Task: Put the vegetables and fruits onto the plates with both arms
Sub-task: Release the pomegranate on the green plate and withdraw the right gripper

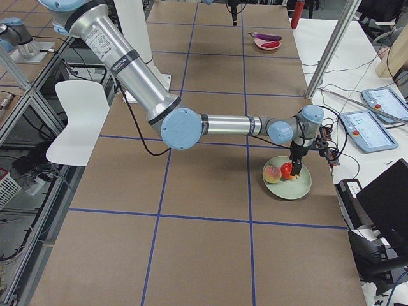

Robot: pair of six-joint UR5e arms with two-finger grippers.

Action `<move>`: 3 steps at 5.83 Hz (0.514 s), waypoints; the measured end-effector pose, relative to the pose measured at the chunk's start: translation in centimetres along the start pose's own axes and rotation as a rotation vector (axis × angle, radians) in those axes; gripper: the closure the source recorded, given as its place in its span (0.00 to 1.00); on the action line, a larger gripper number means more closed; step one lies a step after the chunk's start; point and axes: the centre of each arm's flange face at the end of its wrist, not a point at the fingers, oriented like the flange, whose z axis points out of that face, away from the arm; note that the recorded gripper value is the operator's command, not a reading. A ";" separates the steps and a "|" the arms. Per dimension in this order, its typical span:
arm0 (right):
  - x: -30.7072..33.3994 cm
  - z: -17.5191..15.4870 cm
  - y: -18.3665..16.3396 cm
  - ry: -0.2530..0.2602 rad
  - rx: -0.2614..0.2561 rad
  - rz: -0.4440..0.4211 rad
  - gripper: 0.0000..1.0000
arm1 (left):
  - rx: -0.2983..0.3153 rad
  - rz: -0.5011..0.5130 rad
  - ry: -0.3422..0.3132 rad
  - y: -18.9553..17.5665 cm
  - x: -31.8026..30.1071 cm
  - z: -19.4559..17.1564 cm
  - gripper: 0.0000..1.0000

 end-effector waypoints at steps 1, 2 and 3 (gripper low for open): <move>0.4 -3.0 0.4 -0.044 0.041 -0.016 0.00 | 0.008 0.007 0.007 0.1 0.0 -0.8 0.00; 2.0 -6.6 2.4 -0.108 0.089 -0.042 0.00 | 0.019 0.047 -0.002 0.5 -1.7 -1.9 0.00; 4.5 -9.6 6.6 -0.169 0.122 -0.069 0.00 | 0.027 0.131 -0.034 1.4 -5.8 -3.2 0.00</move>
